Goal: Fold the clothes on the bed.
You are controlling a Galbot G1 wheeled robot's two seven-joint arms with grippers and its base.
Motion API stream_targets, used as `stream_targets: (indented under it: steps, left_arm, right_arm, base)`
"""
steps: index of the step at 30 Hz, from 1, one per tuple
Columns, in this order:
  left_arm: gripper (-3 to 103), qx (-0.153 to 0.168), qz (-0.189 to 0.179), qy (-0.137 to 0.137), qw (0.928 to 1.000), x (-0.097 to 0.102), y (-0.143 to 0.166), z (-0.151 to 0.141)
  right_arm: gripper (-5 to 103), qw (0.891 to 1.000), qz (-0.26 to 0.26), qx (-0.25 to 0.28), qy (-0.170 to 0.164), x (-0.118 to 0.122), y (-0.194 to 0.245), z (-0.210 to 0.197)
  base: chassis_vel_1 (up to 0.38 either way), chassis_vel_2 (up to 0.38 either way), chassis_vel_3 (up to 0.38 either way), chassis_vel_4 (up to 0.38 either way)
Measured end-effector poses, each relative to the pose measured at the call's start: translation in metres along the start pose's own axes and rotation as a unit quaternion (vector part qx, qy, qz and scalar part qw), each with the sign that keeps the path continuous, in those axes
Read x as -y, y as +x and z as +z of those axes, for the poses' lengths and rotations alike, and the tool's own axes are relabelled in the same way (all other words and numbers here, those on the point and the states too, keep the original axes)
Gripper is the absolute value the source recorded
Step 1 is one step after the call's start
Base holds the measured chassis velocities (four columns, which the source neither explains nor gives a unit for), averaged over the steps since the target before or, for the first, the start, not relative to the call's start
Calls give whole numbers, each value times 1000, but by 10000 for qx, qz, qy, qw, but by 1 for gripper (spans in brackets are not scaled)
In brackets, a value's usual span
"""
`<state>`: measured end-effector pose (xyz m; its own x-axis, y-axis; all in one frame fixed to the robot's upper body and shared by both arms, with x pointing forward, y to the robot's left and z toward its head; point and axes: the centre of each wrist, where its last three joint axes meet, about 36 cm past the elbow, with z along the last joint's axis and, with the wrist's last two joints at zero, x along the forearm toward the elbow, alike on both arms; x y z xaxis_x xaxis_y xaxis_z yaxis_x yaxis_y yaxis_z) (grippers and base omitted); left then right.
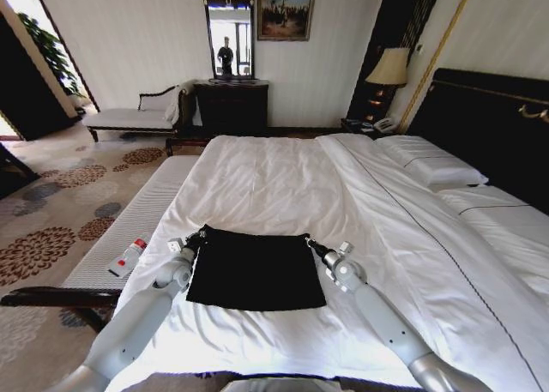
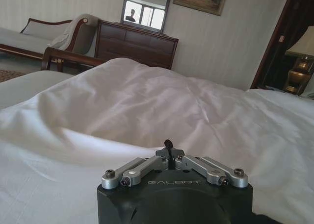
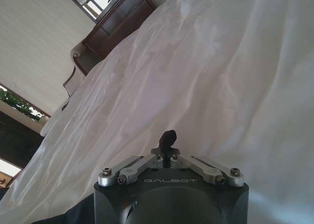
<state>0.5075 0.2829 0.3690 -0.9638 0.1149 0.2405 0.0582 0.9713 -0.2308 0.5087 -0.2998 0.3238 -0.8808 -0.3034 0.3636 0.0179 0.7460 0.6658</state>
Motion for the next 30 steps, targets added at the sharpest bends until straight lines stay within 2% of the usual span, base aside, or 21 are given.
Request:
stream_targets:
  steps: [5,8,16,23,24,26,29,30]
  left_arm:
    - [1,54,148,-21,9999,21,-16,-9]
    - [1,38,152,-7,9999,22,-15,-10]
    - [1,-163,-33,-52,9998,-6,15,13]
    - [1,-208,-64,-77,9997,-8,24,15]
    - [11,-225,-79,-76,9997,-8,25,14]
    - [11,-230,-82,-78,9997,-8,25,13]
    - [27,-241,-91,-96,9996,-9,25,10]
    - [27,-241,-91,-96,9996,-9,25,10]
  right_arm:
    - [2,10000,21,41,-20,2,4,-2]
    - [2,10000,31,42,0,3,7,-1]
    - [2,9999,87,-16,94,10,11,5]
    - [2,9999,41,-30,119,5,7,4]
    - [2,9999,24,-30,124,4,7,4]
    - [2,9999,21,-29,127,3,8,4]
    - [2,9999,26,-31,139,4,9,4]
    - [2,9999,26,-31,139,4,9,4]
  base:
    - [0,0,0,0]
    - [0,0,0,0]
    - [0,0,0,0]
    - [0,0,0,0]
    - [0,0,0,0]
    - [0,0,0,0]
    - [0,0,0,0]
    - [0,0,0,0]
